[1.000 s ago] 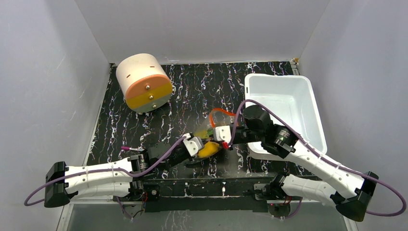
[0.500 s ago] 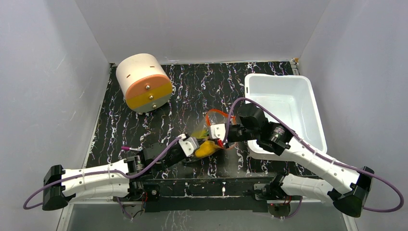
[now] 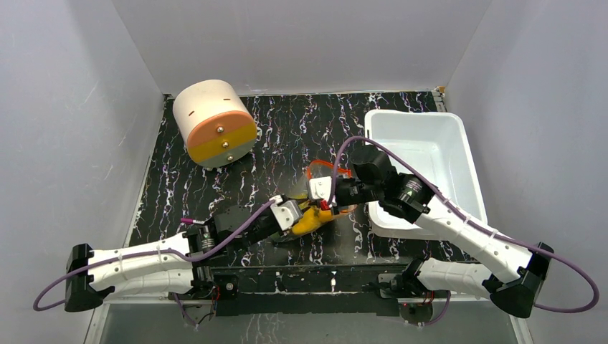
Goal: Place the food in the zip-top bag and seal the zipper
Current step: Zip the zipper food storage bag at the center of the board.
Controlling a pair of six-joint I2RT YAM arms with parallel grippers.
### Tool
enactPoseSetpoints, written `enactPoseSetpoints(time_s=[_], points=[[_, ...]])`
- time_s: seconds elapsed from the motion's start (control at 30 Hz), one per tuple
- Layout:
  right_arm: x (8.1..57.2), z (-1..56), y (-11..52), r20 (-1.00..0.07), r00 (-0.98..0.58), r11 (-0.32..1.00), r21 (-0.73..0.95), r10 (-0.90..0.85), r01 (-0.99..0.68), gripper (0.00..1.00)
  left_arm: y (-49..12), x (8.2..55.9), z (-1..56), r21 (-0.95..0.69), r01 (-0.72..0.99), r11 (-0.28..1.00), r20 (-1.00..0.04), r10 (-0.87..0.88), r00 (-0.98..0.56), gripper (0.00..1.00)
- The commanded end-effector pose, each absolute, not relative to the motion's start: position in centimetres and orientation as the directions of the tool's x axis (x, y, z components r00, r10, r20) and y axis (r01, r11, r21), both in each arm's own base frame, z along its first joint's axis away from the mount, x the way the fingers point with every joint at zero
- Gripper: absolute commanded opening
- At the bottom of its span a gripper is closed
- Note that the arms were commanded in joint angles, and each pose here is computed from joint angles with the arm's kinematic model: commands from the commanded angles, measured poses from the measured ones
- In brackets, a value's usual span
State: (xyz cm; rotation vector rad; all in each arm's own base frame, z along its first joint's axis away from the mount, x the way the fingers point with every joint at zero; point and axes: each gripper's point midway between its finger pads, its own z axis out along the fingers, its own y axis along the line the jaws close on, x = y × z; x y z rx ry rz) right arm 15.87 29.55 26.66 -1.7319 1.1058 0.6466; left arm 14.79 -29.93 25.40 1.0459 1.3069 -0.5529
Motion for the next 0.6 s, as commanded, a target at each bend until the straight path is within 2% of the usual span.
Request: enactPoseSetpoints(time_s=[0.0,0.07,0.1,0.13,0.37,0.57], points=[[16.2,30.3,30.3,-0.801,0.512,-0.123,-0.5,-0.312,-0.857,0.0,-30.5,15.0,26.0,0.324,0.829,0.455,-0.943,0.226,0.244,0.22],[16.1,30.2,30.3,-0.802,0.509,-0.126,-0.496,-0.312,-0.859,0.0,-30.7,15.1,26.0,0.328,0.829,0.453,-0.942,0.225,0.25,0.18],[16.1,30.1,30.3,-0.802,0.508,-0.128,-0.495,-0.314,-0.86,0.0,-30.8,15.0,26.0,0.336,0.83,0.445,-0.939,0.227,0.258,0.06],[16.1,29.9,30.3,-0.804,0.503,-0.127,-0.489,-0.317,-0.863,0.0,-30.9,15.0,26.1,0.34,0.831,0.44,-0.938,0.228,0.262,0.0],[17.6,26.5,28.7,-0.754,0.467,-0.105,-0.476,-0.462,-0.873,0.0,-29.8,14.6,27.1,0.315,0.831,0.459,-0.949,0.18,0.26,0.0],[18.7,26.5,28.4,-0.774,0.433,-0.093,-0.444,-0.463,-0.891,0.0,-27.7,14.2,27.5,0.257,0.823,0.507,-0.965,0.085,0.249,0.0]])
